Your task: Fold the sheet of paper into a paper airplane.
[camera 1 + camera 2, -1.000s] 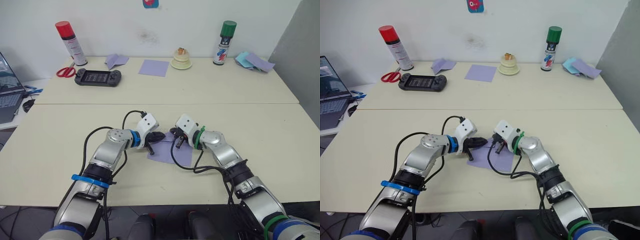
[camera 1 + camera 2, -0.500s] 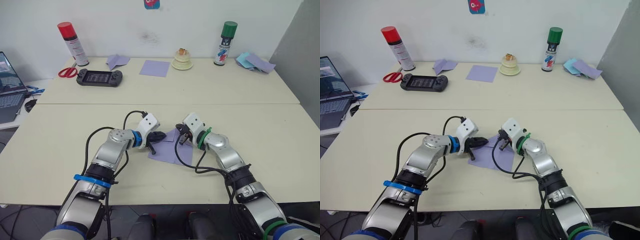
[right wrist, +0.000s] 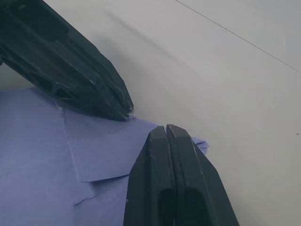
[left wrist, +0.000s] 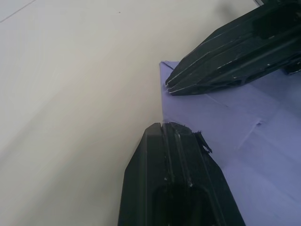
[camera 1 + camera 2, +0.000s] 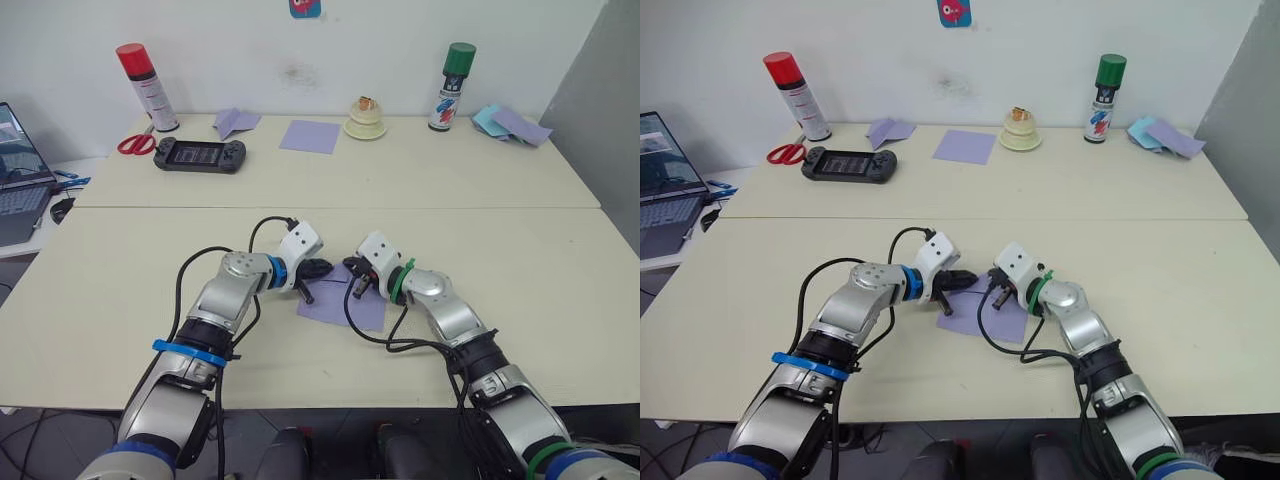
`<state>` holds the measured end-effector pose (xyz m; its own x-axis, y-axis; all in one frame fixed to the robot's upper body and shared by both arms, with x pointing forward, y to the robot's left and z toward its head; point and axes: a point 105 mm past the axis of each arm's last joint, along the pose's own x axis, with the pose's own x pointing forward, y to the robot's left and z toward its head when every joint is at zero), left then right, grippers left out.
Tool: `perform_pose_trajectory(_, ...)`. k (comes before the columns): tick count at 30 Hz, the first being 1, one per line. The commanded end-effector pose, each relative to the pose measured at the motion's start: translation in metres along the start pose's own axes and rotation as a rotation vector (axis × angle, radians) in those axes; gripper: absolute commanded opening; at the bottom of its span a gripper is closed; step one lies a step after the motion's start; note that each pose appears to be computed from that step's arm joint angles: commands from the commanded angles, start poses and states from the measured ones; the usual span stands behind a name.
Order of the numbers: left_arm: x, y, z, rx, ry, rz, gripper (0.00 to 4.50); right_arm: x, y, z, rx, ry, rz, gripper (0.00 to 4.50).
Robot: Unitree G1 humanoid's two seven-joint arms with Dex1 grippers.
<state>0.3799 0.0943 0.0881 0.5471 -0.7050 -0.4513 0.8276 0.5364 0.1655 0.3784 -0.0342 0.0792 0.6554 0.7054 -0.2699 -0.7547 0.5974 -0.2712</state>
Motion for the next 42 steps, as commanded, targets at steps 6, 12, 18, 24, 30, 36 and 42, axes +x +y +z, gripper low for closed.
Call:
perform_pose_trajectory(6, 0.006, -0.012, -0.010, 0.088, 0.035, -0.070, 0.06, 0.001, 0.007, -0.007, 0.000, 0.050, 0.029, 0.00)
perform_pose_trajectory(12, 0.006, -0.013, -0.014, 0.080, 0.023, -0.089, 0.06, 0.001, 0.013, -0.011, -0.002, 0.069, 0.051, 0.00)
perform_pose_trajectory(18, 0.013, -0.009, -0.015, 0.075, 0.021, -0.074, 0.06, 0.001, 0.014, -0.011, -0.003, 0.075, 0.057, 0.00)
perform_pose_trajectory(24, 0.005, -0.017, -0.021, 0.088, 0.024, -0.138, 0.06, 0.001, 0.015, -0.012, -0.004, 0.083, 0.061, 0.00)
perform_pose_trajectory(30, -0.020, -0.017, -0.038, 0.084, 0.058, -0.143, 0.06, 0.002, 0.017, -0.012, -0.002, 0.087, 0.066, 0.00)
perform_pose_trajectory(36, -0.039, -0.014, -0.051, 0.057, 0.099, -0.119, 0.06, 0.003, 0.019, -0.012, 0.002, 0.088, 0.073, 0.00)
perform_pose_trajectory(42, -0.056, -0.010, -0.030, -0.021, -0.008, -0.108, 0.06, 0.004, 0.020, -0.012, 0.002, 0.088, 0.078, 0.00)
